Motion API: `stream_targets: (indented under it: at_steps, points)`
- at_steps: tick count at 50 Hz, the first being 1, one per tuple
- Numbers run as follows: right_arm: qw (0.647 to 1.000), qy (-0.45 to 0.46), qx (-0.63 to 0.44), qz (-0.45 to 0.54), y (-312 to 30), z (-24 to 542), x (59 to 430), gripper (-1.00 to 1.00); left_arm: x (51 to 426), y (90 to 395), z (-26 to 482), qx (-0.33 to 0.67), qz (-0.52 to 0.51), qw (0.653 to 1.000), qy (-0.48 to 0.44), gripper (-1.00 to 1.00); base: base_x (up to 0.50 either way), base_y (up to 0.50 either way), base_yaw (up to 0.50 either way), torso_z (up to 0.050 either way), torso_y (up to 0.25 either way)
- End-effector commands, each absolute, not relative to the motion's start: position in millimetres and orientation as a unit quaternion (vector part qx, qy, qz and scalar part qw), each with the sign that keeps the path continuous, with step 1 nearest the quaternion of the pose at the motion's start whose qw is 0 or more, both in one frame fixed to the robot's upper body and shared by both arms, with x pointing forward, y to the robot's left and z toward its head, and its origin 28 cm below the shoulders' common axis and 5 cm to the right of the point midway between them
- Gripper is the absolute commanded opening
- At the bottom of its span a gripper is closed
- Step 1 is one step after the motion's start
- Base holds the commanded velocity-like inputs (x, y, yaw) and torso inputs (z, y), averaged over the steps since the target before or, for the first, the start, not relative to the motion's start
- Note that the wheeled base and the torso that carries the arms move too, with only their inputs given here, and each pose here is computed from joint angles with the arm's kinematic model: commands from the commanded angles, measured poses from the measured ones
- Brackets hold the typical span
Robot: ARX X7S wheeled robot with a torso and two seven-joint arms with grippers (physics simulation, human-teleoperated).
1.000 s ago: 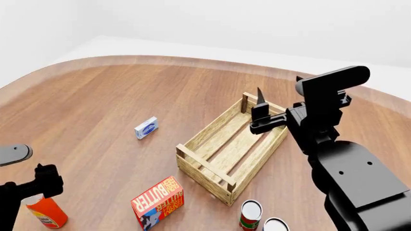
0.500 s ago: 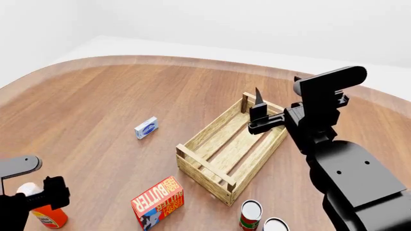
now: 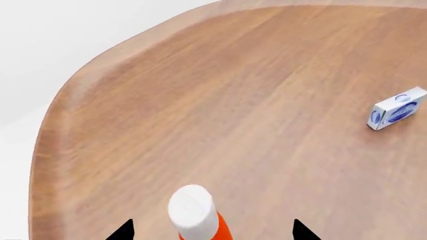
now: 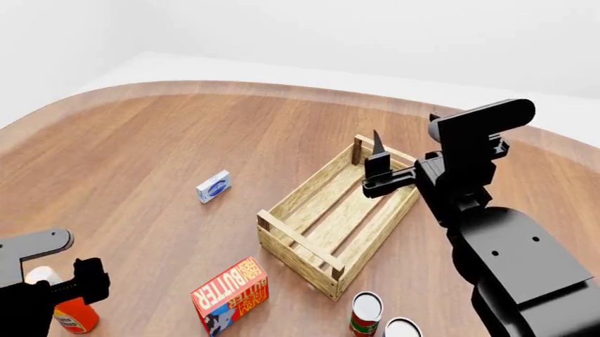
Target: Pick up the ketchup, and put it in the wooden tray.
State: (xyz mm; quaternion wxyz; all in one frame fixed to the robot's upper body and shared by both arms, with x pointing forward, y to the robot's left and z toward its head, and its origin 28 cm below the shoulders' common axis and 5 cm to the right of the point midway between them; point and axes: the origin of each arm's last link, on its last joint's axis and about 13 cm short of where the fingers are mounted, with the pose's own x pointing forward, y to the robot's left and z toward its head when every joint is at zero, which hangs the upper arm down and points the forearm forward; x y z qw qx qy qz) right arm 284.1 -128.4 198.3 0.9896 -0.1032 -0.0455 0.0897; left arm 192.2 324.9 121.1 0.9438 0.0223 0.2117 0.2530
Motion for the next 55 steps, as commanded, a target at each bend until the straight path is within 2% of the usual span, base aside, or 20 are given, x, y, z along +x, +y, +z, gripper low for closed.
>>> stream_targets:
  at_steps: [1, 55]
  points:
    - [0.990, -0.044, -0.104, 0.087, -129, 199, 282, 1.00, 207, 325, 107, 0.034, 0.270, 0.939, 0.209, 1.00, 0.00, 0.00, 0.00, 0.000, 0.000]
    - [0.990, -0.036, -0.101, 0.089, -128, 194, 283, 1.00, 244, 328, 49, 0.048, 0.331, 0.915, 0.225, 1.00, 0.00, 0.00, 0.00, 0.000, 0.000]
